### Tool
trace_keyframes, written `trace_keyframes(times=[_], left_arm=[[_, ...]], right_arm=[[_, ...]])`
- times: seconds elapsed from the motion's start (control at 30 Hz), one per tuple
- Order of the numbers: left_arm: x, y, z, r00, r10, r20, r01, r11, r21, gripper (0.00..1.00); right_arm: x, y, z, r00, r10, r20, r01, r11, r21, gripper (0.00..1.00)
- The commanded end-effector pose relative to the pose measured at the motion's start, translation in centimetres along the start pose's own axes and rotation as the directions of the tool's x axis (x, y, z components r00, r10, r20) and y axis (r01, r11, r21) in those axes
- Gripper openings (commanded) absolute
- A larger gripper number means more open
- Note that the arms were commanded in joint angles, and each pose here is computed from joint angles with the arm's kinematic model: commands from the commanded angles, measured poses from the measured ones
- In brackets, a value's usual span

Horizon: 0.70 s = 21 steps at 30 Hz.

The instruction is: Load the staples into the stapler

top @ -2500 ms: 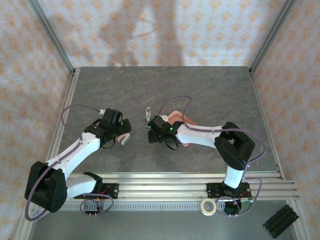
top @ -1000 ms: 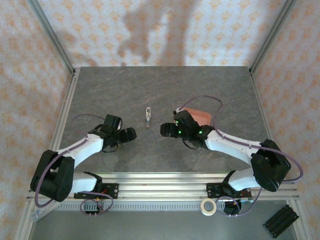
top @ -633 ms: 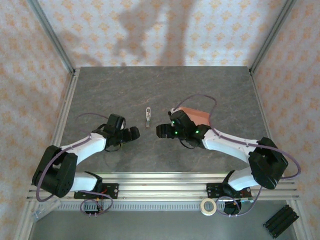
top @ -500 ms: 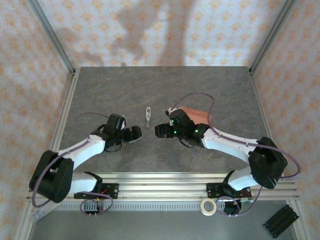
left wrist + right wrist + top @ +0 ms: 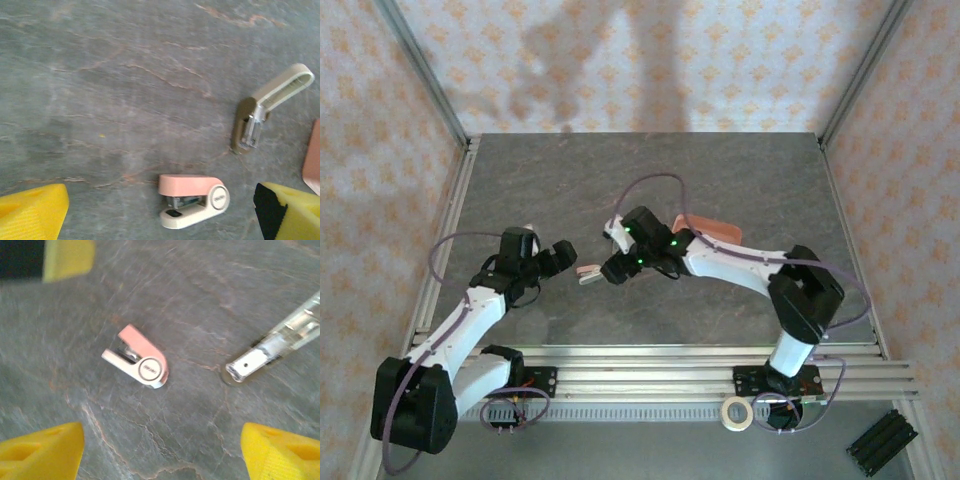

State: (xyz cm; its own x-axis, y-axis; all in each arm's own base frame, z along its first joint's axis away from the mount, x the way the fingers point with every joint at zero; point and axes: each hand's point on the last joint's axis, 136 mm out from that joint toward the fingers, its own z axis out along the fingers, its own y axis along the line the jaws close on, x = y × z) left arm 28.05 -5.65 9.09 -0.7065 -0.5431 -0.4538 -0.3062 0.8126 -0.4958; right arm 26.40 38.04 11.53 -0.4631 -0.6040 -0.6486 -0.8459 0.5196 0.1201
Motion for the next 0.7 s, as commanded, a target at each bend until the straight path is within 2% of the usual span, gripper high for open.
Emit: trace_keyframes(times=[0.0,0.17,0.4,0.5,0.67], left_arm=[[0.7,1.9,-0.2,0.998,-0.051,-0.029,0.050,0.998,-0.034,0.97],[0.3,2.6,-0.3,0.995,-0.101,-0.022,0.101,0.995,-0.024,0.97],[0.0,3.0,-0.4,0.992,-0.125,-0.023,0.124,0.992,-0.017,0.97],[0.0,3.1,-0.6,0.992,-0.126,-0.026,0.125,0.992,-0.018,0.97],[0.1,3.1,-0.8,0.993,-0.117,-0.027,0.117,0.993,-0.015,0.96]], right_arm=[[1.3,2.0,1.6,0.945,-0.305,-0.118,0.299,0.952,-0.065,0.84],[1.9,1.9,4.9,0.883,-0.414,-0.220,0.401,0.910,-0.104,0.87],[1.6,2.2,8.5,0.860,-0.451,-0.239,0.421,0.892,-0.166,0.83],[1.7,2.4,9.4,0.851,-0.461,-0.250,0.424,0.885,-0.190,0.73],[2.1,2.2,10.0,0.837,-0.485,-0.253,0.447,0.873,-0.193,0.45]])
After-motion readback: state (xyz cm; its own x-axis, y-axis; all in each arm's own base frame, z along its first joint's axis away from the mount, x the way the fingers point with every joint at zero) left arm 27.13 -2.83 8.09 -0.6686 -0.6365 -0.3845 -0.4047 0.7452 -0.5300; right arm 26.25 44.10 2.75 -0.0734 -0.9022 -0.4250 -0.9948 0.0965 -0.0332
